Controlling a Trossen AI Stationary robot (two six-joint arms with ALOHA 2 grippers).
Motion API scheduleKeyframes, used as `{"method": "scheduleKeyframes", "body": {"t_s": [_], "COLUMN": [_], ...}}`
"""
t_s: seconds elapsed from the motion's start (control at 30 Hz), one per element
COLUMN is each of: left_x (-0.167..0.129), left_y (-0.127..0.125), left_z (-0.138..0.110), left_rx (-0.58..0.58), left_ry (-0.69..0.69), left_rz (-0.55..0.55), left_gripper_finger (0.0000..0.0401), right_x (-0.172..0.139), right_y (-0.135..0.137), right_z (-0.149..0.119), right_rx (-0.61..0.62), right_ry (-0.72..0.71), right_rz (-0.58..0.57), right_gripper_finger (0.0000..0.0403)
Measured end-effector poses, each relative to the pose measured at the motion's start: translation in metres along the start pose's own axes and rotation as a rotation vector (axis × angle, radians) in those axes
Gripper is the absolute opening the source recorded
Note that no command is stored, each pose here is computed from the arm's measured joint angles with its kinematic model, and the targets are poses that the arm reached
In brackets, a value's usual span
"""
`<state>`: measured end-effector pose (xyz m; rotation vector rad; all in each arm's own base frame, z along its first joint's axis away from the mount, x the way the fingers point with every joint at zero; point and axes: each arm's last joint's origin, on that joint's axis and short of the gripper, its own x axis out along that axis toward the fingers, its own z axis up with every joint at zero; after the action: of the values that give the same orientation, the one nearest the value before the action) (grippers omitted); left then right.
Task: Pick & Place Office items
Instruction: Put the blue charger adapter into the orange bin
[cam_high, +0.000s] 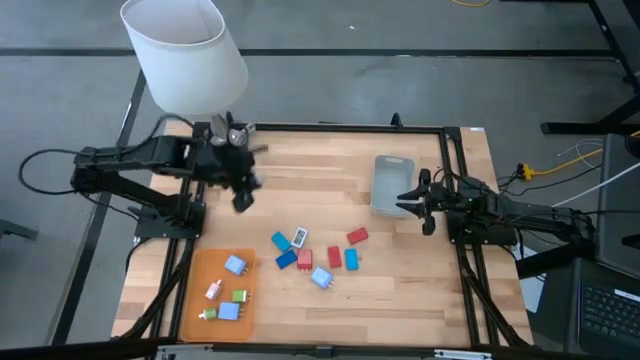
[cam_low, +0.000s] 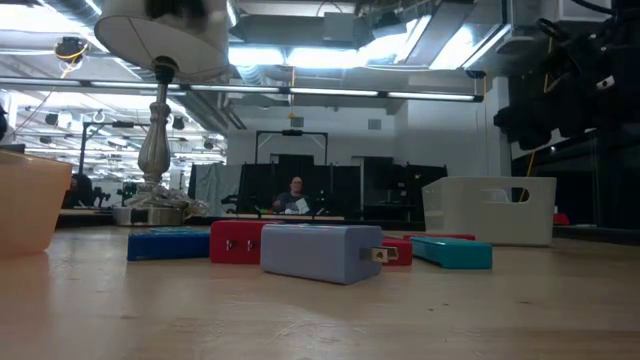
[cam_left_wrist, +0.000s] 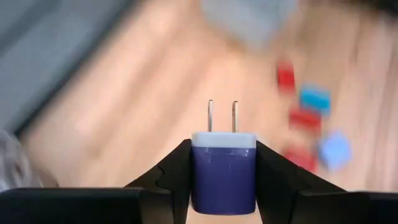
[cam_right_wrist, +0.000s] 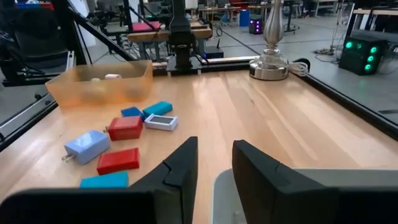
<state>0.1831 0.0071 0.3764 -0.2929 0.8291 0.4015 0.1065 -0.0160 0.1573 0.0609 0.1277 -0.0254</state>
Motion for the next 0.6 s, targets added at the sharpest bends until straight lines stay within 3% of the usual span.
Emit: {"method": "scheduleKeyframes", "body": {"t_s": [0.1, 0.3, 0.6], "left_x": [0.01, 0.018, 0.033], "left_y": [-0.009, -0.041, -0.072], "left_z": [-0.025, -0.075, -0.163], "left_rx": [0.046, 0.077, 0.079], "left_ry": [0.171, 0.375, 0.594], "left_rz": [-0.057, -0.238, -0.283], "left_gripper_finger": [0.0126, 0.0126, 0.0126], "right_x": [0.0, 0.0, 0.0], "right_y": [0.0, 0.0, 0.0], "right_z": [0.0, 0.0, 0.0], "right_rx": [0.006, 0.006, 0.006], "right_ry": [0.0, -0.001, -0.001], "right_rz": [0.0, 0.0, 0.0], "right_gripper_finger": [0.0101, 0.0101, 0.01]}}
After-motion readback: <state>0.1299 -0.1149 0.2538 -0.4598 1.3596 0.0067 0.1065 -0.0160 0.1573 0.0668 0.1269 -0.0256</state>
